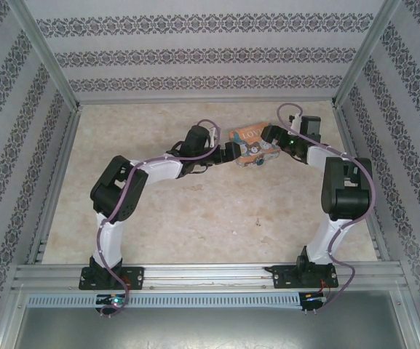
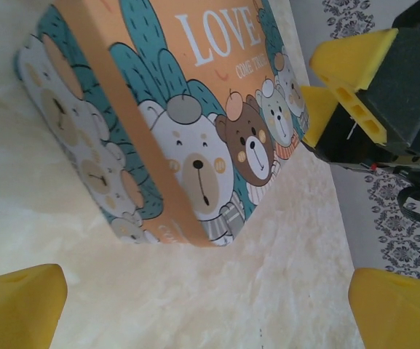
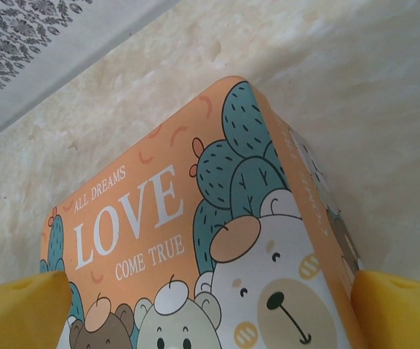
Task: Unlock the padlock with the key
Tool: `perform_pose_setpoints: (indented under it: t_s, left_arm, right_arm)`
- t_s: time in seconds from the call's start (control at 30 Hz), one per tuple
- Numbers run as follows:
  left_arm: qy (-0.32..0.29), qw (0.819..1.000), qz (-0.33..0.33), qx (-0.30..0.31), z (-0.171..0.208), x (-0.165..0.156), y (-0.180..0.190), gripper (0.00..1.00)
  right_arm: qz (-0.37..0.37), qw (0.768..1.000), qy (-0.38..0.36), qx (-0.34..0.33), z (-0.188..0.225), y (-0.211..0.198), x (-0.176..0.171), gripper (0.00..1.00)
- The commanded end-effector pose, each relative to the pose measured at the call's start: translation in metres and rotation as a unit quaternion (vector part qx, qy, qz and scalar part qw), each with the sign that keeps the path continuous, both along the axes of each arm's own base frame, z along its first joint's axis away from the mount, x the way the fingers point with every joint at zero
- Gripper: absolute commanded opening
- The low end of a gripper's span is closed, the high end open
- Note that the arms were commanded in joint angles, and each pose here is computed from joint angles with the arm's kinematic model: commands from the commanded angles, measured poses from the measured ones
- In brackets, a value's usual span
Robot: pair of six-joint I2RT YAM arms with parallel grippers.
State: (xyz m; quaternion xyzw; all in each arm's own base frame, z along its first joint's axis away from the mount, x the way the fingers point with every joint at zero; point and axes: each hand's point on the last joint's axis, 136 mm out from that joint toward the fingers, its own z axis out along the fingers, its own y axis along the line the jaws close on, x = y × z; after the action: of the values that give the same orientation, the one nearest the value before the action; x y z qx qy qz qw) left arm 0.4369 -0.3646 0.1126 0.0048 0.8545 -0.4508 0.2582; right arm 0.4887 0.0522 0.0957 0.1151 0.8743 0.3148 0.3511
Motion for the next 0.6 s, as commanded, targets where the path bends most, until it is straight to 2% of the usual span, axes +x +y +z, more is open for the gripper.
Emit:
perform_pose_setpoints:
  t_s: [0.0, 0.3, 0.57]
  left_arm:
    - [0.018, 1.000, -0.012, -0.013, 0.000, 0.001, -0.016, 1.00]
    - [0.032, 0.999, -0.023, -0.017, -0.010, 0.011, -0.036, 1.00]
    - [0.029, 0.999, -0.030, -0.015, -0.009, 0.013, -0.038, 1.00]
  right_arm:
    - [0.021, 1.000, -0.009, 0.004, 0.007, 0.001, 0.007, 0.98]
    - [0.046, 0.999, -0.004, 0.016, 0.008, 0.008, 0.009, 0.98]
    - [0.082, 0.995, 0.008, 0.048, 0.008, 0.027, -0.006, 0.95]
